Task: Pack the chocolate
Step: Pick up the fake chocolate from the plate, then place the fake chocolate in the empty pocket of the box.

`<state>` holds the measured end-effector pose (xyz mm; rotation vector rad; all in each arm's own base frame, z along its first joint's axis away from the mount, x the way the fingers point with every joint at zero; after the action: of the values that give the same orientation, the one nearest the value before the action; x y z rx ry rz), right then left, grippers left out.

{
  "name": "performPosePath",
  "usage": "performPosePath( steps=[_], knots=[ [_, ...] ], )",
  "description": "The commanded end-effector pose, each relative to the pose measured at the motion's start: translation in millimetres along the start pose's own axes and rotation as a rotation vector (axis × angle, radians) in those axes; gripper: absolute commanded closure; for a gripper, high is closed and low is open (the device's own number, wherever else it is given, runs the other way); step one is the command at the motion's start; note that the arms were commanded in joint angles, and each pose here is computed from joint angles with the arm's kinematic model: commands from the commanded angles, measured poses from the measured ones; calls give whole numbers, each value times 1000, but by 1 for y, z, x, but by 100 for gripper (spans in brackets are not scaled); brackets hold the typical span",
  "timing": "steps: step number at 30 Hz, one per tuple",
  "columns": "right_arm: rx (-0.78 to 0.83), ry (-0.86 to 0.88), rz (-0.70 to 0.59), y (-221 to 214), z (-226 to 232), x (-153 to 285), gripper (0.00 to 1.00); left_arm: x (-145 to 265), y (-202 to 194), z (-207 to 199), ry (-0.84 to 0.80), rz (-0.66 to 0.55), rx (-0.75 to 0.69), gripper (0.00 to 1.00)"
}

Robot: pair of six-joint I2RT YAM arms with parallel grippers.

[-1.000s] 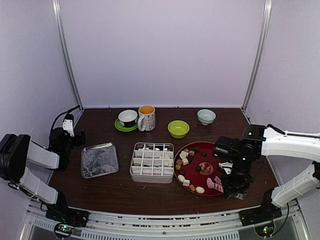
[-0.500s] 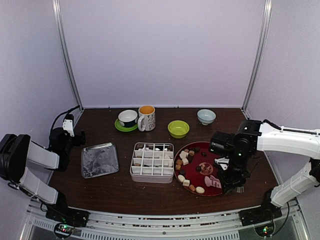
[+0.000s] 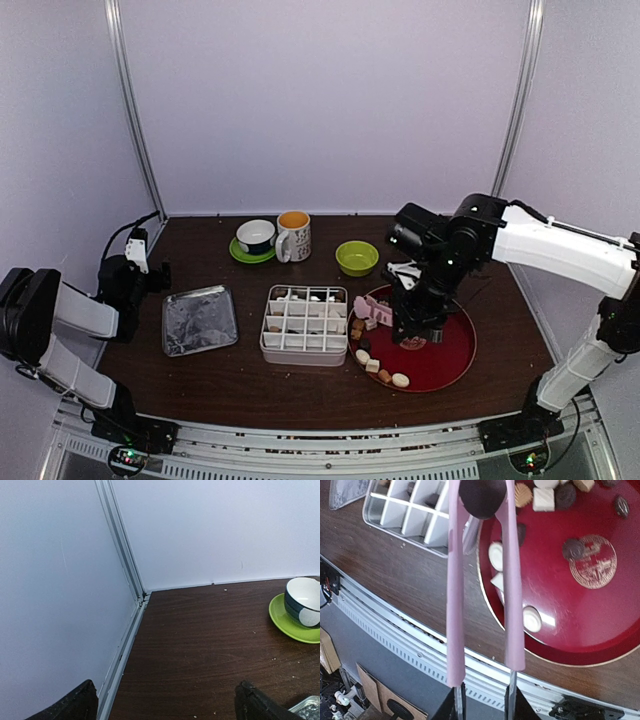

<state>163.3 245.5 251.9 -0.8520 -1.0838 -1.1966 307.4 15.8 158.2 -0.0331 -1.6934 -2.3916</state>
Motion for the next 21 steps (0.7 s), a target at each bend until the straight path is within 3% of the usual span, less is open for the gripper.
performPosePath(
  steps=[1, 7, 14, 21],
  knots=[
    [75, 122, -52, 28, 34, 4, 74, -1, 12, 6, 21, -64, 1, 2],
    [93, 203, 30, 30, 58, -7, 75, -1, 12, 5, 21, -64, 1, 2],
    [51, 142, 109, -4, 50, -10, 75, -1, 12, 6, 22, -65, 2, 2],
    [23, 21, 118, -8, 36, -8, 75, -1, 12, 6, 22, -64, 2, 2]
  ],
)
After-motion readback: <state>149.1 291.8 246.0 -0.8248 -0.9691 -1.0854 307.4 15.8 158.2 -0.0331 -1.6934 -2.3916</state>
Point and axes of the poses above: each gripper's point midway between its finger pads, its own x axis back along the fingers, its own z axis along the line the jaws close on, y = z × x, the point moved 8 cm from there along x, back along the fingers, and after that the axes turned 9 degrees about -x, right-handed, at the moved point
